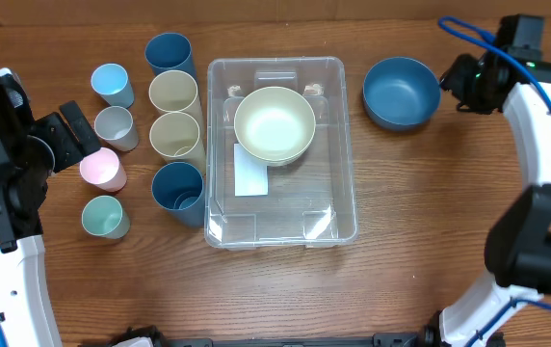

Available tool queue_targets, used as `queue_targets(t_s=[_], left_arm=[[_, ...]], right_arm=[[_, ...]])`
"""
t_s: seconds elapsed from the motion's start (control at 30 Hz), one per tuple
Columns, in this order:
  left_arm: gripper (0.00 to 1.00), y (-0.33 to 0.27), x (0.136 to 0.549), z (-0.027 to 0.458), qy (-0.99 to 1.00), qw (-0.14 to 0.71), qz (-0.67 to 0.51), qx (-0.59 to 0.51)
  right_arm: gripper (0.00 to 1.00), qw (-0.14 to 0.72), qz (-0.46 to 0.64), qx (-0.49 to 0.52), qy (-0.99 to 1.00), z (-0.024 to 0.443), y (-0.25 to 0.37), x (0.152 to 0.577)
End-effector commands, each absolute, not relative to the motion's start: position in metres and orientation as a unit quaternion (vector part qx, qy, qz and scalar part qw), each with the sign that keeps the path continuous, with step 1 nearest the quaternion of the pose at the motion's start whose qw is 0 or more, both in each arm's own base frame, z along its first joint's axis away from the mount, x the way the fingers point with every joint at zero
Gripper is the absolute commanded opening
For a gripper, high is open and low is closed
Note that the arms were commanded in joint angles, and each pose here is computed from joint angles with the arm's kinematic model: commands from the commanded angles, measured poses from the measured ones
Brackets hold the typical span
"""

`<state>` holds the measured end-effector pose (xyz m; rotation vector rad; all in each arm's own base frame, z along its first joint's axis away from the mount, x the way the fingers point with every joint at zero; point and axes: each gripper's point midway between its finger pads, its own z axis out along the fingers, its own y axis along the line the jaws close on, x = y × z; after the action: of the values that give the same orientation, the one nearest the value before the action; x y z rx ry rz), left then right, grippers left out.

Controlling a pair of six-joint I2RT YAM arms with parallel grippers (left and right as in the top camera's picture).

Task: Pack container
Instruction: 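Move the right gripper to the dark teal bowl and grasp its rim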

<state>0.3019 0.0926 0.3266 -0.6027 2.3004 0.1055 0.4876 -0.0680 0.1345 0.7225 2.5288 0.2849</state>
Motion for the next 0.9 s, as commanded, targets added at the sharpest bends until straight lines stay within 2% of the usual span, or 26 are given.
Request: queue_targets(t_s=[0.0,0.2,0.23,0.27,0.37,0.43,0.57,0.77,0.83,0.87], left_arm=[[1.00,0.096,0.302,0.335,0.895,0.381,0.051,-0.228],[1.00,0.096,0.302,0.335,0.895,0.381,0.051,-0.228],[1.00,0.096,0.302,0.335,0.895,0.381,0.051,-0.228],[1.00,0.096,0.302,0.335,0.895,0.381,0.051,-0.228],[1.00,0.096,0.302,0.335,0.895,0.381,0.051,-0.228],[1.00,0.096,0.302,0.335,0.895,0.381,0.051,-0.228],[1.00,0.096,0.302,0.335,0.895,0.381,0.051,-0.228],[1.00,0.096,0.302,0.335,0.895,0.381,0.051,-0.228],[1.00,0.096,0.302,0.335,0.895,0.381,0.051,-0.228],[1.00,0.096,0.302,0.335,0.895,0.381,0.051,-0.228]], right_arm=[[0.53,0.216,0.109,0.286,0.927,0.098,-0.066,0.496],[0.49,0.177,0.110,0.306,0.929,0.052,-0.065,0.497],[0.45,0.170,0.110,0.311,0.928,0.046,-0.065,0.496],[0.36,0.163,0.114,0.317,0.927,0.040,-0.064,0.495],[0.19,0.161,0.115,0.324,0.925,0.037,-0.064,0.496],[0.04,0.166,0.116,0.324,0.924,0.039,-0.065,0.499],[0.04,0.166,0.115,0.324,0.924,0.044,-0.066,0.497],[0.04,0.197,0.120,0.316,0.920,0.105,-0.063,0.486],[0.04,0.228,0.127,0.304,0.916,0.147,-0.056,0.479],[0.04,0.266,0.151,0.253,0.918,0.190,-0.038,0.473]])
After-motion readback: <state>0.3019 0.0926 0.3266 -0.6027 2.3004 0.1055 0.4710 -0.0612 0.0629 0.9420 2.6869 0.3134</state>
